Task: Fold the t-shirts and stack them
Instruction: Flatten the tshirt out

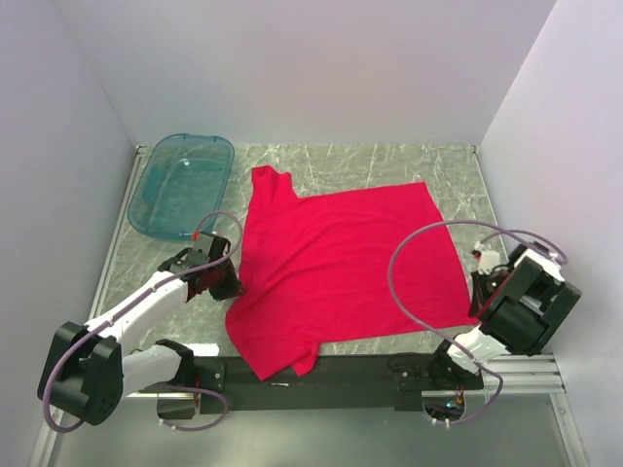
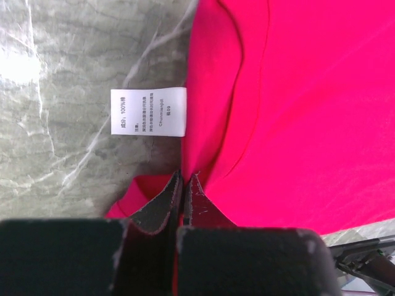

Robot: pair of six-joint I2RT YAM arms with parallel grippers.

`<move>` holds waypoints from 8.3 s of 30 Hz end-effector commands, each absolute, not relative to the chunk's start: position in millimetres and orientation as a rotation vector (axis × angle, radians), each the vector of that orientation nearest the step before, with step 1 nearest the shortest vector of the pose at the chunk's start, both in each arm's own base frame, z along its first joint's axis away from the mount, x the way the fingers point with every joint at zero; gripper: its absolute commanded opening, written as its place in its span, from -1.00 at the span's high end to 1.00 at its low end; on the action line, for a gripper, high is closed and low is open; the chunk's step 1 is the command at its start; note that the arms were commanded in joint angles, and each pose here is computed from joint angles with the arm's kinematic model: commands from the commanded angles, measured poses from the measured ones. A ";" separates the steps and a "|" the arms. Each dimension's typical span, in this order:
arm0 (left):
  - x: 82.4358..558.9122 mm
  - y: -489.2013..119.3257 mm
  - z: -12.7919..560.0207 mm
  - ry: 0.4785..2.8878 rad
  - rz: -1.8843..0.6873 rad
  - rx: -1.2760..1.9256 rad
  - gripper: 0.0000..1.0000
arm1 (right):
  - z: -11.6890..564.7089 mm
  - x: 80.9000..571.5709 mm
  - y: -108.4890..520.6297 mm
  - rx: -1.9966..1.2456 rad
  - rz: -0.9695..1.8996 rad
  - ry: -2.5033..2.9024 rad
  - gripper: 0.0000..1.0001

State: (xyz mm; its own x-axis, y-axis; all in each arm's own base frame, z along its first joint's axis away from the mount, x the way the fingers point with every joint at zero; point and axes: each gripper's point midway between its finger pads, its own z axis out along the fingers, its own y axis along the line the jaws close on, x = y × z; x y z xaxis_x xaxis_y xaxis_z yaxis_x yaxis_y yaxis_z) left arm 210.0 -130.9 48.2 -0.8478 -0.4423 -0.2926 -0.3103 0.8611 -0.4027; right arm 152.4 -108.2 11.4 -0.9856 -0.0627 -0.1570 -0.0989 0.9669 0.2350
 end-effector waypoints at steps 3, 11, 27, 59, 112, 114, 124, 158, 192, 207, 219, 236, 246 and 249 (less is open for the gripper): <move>208.7 -136.2 52.6 2.638 -0.544 -0.589 0.99 | 28.5 119.5 -153.4 -0.046 0.151 2.990 1.00; 208.7 -139.2 50.6 2.652 -0.557 -0.574 0.99 | 17.1 85.7 -157.2 0.021 0.266 3.028 0.76; 302.1 -143.6 156.6 2.316 -0.569 -0.305 -0.33 | 82.9 203.8 -125.2 -0.284 0.395 2.722 -0.01; 609.3 -167.5 61.7 2.350 -0.470 -0.027 0.11 | 102.0 378.4 -72.3 -0.148 0.708 2.398 0.02; 607.3 -178.3 91.6 2.250 -0.604 -0.049 0.99 | 39.6 514.0 -101.7 0.163 0.344 2.628 0.11; 607.1 -177.9 91.5 2.252 -0.607 -0.051 0.99 | 37.0 515.8 -100.0 0.159 0.346 2.635 0.11; 605.7 -181.7 85.9 2.266 -0.637 -0.063 0.99 | 25.4 513.9 -102.3 0.158 0.335 2.678 0.13; 598.8 -179.0 262.0 1.907 -0.691 -0.063 0.99 | 197.1 455.4 -46.1 -0.128 0.325 2.238 1.00; 189.3 -47.6 734.7 0.677 -0.512 -0.074 0.99 | 700.2 111.1 -22.8 -0.042 -0.376 0.984 1.00; 404.5 -106.7 509.6 1.245 -0.543 -0.070 0.99 | 430.7 307.2 -39.4 -0.159 -0.128 1.563 1.00; 570.4 -192.9 226.4 1.869 -0.599 -0.049 0.99 | 179.7 434.7 -81.6 -0.102 -0.039 2.054 1.00; 630.8 -168.4 174.9 1.905 -0.372 -0.195 0.99 | 151.2 510.4 -112.1 -0.022 -0.042 2.170 1.00; 640.0 -176.4 187.0 1.887 -0.433 -0.118 0.99 | 146.6 527.6 -105.2 -0.041 0.038 2.194 1.00; 636.3 -173.0 196.9 1.861 -0.426 -0.103 0.99 | 146.3 525.0 -104.9 -0.053 0.031 2.191 1.00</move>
State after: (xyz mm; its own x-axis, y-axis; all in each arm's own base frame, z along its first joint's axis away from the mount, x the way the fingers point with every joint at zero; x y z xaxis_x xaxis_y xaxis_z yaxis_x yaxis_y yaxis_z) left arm 633.6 -171.4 149.5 -0.4250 -0.2870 -0.8585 0.0736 0.9343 -0.3488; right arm 517.4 -102.4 121.8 -0.6337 -0.0110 -0.7735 -0.0408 0.9990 0.0193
